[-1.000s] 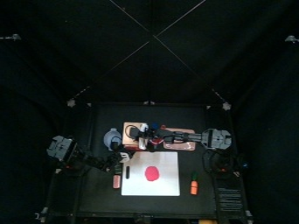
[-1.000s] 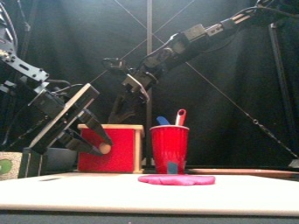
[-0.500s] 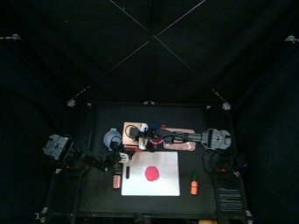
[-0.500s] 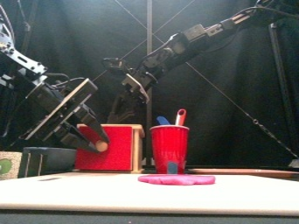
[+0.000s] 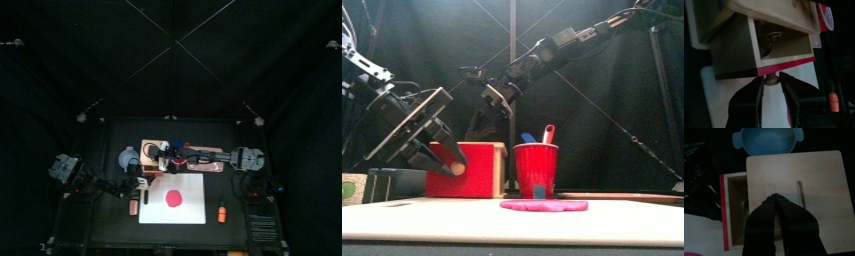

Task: Get the cutter from the drawer then cut the dough then place the extra dough in the bowl
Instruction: Open the drawer

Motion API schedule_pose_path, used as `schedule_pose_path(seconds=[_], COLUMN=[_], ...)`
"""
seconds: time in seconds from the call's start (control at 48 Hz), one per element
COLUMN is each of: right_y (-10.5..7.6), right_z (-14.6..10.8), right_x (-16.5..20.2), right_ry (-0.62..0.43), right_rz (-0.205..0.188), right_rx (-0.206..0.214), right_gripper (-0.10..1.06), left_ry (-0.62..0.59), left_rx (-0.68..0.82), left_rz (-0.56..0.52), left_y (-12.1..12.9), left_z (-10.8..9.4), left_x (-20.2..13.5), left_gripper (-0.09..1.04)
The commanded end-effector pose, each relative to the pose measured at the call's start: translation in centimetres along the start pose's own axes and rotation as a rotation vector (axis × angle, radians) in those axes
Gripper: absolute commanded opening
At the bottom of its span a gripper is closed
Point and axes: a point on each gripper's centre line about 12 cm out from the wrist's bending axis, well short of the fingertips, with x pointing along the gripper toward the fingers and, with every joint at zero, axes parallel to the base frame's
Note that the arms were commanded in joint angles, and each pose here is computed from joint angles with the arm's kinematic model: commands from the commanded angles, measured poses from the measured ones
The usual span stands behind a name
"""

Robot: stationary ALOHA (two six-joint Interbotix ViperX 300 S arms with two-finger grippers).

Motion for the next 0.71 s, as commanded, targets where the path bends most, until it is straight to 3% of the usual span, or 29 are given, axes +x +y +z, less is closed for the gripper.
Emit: schedule_pose_path(seconds=[0.021, 0.708], right_y=[0.0, 0.1], right_z=[-1.2, -1.4], right_x=[0.5, 0.5], right_ry=[0.05, 0.058], right_rz=[0.009, 0.012], right_rx=[0.006, 0.009], right_gripper=[0.03, 0.03], left_ry=[0.017, 0.055], left_rx=[-0.004, 0.009], left_rz=[-0.001, -0.025], left_y=[-0.1, -0.9], left_z=[-0.5, -2.5], left_x=[-0.5, -1.1], left_gripper=[0.48, 0.48])
